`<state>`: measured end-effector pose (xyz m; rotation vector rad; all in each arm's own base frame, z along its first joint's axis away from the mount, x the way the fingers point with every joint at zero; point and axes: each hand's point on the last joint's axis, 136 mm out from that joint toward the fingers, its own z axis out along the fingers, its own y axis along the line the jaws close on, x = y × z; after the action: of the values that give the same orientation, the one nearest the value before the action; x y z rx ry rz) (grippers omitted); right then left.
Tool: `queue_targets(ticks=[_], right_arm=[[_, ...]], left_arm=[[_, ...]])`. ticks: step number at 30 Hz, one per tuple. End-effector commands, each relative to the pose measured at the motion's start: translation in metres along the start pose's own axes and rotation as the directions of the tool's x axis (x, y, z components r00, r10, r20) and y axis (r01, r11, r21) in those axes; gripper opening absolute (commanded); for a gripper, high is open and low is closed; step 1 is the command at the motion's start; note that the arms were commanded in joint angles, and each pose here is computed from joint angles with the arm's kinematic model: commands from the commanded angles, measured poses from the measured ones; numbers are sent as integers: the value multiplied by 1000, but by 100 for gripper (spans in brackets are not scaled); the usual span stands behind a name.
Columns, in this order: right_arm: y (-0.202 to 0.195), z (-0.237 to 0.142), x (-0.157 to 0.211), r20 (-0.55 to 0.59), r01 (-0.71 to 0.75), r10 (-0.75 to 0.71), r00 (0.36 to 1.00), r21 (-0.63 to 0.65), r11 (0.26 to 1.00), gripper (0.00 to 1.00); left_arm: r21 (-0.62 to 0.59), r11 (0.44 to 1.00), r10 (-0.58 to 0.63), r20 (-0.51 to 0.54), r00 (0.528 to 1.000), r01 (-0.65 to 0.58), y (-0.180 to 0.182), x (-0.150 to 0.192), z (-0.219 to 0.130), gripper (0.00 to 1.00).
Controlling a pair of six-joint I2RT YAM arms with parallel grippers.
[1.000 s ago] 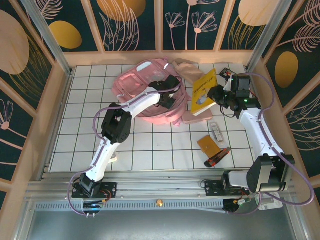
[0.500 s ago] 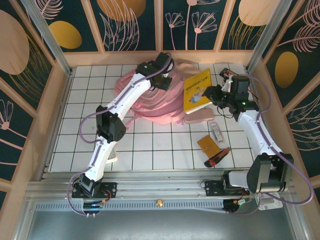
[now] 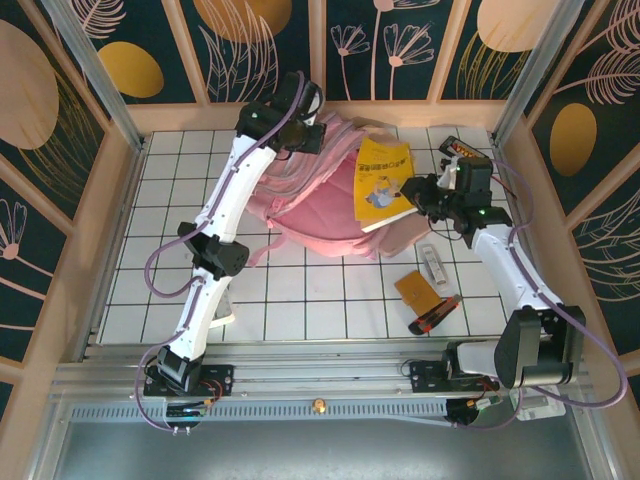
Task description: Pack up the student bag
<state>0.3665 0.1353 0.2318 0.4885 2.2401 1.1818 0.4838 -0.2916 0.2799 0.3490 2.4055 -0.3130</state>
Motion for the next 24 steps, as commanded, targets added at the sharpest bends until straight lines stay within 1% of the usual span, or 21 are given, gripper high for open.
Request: queue_targets(ticks=[1, 3, 4, 6, 9, 12, 13, 16, 17, 19, 21, 24], right_arm=[[25, 2, -7, 28, 51, -49, 998, -57, 997, 0], [19, 2, -12, 47, 31, -30, 998, -15, 999, 0], [11, 2, -13, 53, 9, -11, 999, 34, 999, 0], [-19, -3, -16, 94, -50, 33, 995, 184, 982, 0], [-40, -7, -12, 117, -93, 65, 991, 258, 961, 0], [-34, 1, -10, 90, -76, 56, 994, 233, 970, 0], [-21, 6, -11, 84, -39, 23, 996, 195, 980, 0], [34, 20, -11, 64, 86, -86, 994, 10, 996, 0], [51, 24, -8, 53, 118, -116, 992, -53, 992, 0], [77, 36, 0, 16, 159, -158, 987, -133, 978, 0], [92, 46, 9, -16, 177, -184, 983, -194, 965, 0], [89, 65, 15, -59, 123, -141, 988, -235, 964, 0]], left_arm=[[56, 997, -54, 74, 996, 50, -10, -19, -11, 0], [50, 997, -66, 75, 995, 63, -8, -19, -11, 0], [48, 996, -75, 74, 994, 71, -7, -19, -11, 0], [43, 996, -86, 74, 994, 83, -4, -19, -10, 0], [62, 994, -91, 78, 993, 87, -7, -21, -10, 0], [71, 994, -95, 81, 992, 89, -8, -23, -10, 0], [75, 993, -95, 78, 992, 89, -8, -22, -8, 0], [105, 991, -87, 72, 994, 79, -14, -22, -8, 0], [116, 990, -83, 72, 994, 74, -17, -22, -8, 0], [130, 989, -79, 74, 994, 69, -19, -23, -8, 0], [148, 987, -74, 73, 995, 62, -22, -23, -8, 0], [171, 984, -71, 72, 995, 58, -27, -23, -7, 0]])
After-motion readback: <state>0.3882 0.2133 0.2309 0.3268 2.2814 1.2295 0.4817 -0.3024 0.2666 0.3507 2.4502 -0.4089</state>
